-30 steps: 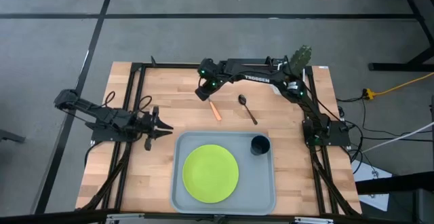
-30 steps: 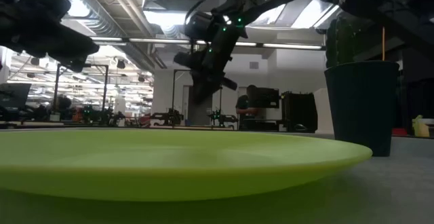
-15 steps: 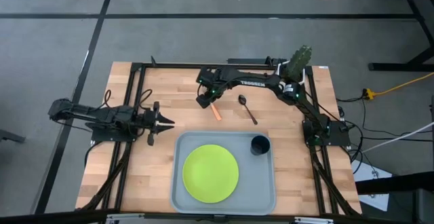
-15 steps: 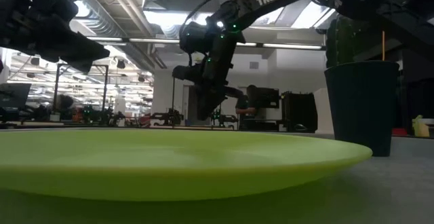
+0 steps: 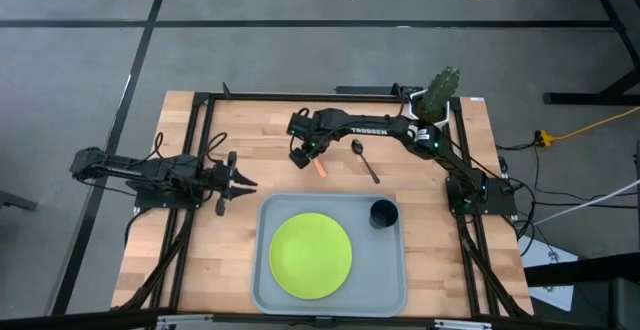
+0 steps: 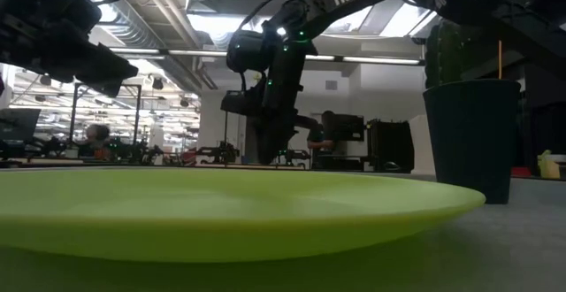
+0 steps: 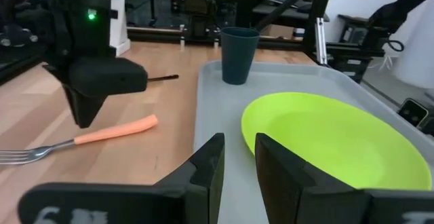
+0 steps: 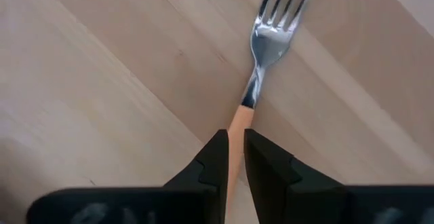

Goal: Pick and place plate/cup/fork/spoon on tray
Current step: Put the orange fork beside the green plate on the gray tray

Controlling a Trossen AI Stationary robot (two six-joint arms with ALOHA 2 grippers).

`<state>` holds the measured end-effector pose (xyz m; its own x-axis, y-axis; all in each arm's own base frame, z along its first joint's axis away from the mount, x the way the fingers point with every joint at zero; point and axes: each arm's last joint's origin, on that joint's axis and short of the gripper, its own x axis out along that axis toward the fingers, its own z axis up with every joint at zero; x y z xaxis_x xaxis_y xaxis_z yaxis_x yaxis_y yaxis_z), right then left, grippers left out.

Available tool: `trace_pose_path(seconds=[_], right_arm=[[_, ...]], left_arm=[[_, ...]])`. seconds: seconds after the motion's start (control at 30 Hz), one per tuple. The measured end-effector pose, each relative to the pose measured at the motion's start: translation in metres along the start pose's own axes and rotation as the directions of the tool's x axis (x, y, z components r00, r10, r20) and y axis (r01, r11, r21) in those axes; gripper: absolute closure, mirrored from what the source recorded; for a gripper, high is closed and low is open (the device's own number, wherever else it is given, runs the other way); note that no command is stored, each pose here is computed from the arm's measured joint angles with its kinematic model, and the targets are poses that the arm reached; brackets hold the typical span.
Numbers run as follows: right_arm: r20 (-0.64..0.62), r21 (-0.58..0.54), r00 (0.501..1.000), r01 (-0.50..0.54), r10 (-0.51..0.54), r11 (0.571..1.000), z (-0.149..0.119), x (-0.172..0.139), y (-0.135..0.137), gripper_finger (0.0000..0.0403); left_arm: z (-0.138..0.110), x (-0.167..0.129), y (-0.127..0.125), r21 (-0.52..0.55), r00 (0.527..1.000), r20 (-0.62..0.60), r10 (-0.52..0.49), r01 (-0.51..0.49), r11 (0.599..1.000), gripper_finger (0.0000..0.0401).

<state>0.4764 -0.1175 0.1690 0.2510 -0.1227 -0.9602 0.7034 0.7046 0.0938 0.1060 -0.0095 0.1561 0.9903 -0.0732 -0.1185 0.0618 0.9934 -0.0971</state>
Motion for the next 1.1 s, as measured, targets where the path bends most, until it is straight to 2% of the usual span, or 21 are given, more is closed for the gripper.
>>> trace_pose_path(seconds=[0.23, 0.47, 0.73, 1.1], right_arm=[[0.012, 0.04, 1.0, 0.001, -0.002, 0.999, -0.007, 0.02, -0.003, 0.035], [-0.008, 0.073, 1.0, 0.012, -0.011, 0.997, -0.014, 0.026, -0.007, 0.035], [-0.022, 0.052, 0.999, 0.04, -0.038, 0.998, -0.023, 0.026, 0.003, 0.035], [-0.109, 0.14, 0.989, 0.114, -0.099, 0.983, -0.037, 0.025, 0.004, 0.035]], left_arm=[[0.0, 0.0, 0.0, -0.001, 1.0, -0.001, -0.014, 0.014, 1.0, 0.0325], [0.0, 0.0, 0.0, -0.001, 1.0, -0.002, -0.014, 0.014, 1.0, 0.0325], [-0.001, 0.0, 0.0, -0.002, 1.0, -0.014, -0.011, 0.011, 1.0, 0.0325], [-0.002, 0.0, 0.0, -0.028, 1.0, -0.019, -0.007, 0.006, 1.0, 0.0325]])
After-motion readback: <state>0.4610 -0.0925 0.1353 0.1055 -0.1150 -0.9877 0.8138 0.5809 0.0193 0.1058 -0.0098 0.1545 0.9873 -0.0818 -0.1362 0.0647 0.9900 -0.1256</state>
